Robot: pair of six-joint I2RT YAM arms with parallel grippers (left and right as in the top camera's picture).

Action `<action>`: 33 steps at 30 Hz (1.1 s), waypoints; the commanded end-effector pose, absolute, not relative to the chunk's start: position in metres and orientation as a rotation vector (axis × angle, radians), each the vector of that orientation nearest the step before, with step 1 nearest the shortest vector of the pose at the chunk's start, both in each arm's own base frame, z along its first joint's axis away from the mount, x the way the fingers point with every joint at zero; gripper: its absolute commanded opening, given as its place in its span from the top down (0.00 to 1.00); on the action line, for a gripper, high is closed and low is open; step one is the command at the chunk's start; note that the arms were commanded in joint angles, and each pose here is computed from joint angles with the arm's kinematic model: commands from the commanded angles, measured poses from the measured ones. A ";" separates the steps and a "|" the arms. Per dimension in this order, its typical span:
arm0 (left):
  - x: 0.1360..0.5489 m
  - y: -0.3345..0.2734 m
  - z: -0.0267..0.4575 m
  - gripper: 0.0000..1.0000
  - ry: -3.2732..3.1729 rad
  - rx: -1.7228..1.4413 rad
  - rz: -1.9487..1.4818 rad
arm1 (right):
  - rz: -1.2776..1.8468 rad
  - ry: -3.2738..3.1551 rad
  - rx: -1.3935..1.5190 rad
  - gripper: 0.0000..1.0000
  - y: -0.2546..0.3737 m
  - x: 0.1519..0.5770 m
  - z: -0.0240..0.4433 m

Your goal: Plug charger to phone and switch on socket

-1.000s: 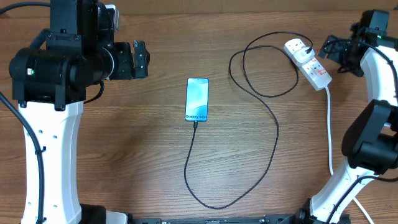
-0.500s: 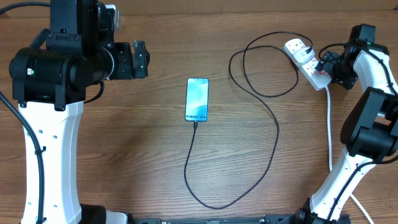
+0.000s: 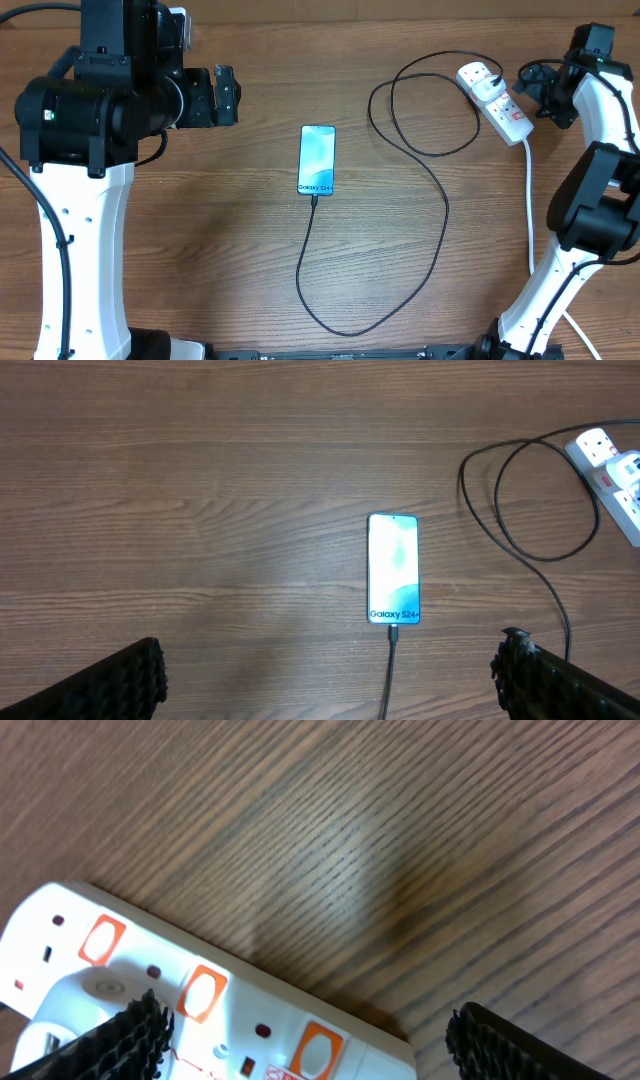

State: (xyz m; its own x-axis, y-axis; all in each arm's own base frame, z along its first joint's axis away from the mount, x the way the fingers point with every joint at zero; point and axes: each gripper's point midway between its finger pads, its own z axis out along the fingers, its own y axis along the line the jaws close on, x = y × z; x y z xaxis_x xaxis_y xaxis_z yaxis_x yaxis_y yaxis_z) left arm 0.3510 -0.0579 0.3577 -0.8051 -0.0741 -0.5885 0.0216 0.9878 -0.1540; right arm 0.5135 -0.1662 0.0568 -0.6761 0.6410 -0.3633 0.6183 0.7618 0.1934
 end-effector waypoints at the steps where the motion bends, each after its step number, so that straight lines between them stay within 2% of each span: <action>1: 0.350 -0.055 0.361 0.00 2.489 -0.056 -0.192 | 0.101 2.508 1.034 0.10 -0.165 0.523 0.050; 15: 0.350 -0.055 0.361 0.00 2.489 -0.056 -0.192 | 0.200 2.560 1.059 0.10 -0.147 0.525 0.016; 33: 0.350 -0.055 0.361 0.00 2.488 -0.056 -0.192 | 0.203 2.621 1.075 0.10 -0.142 0.512 0.008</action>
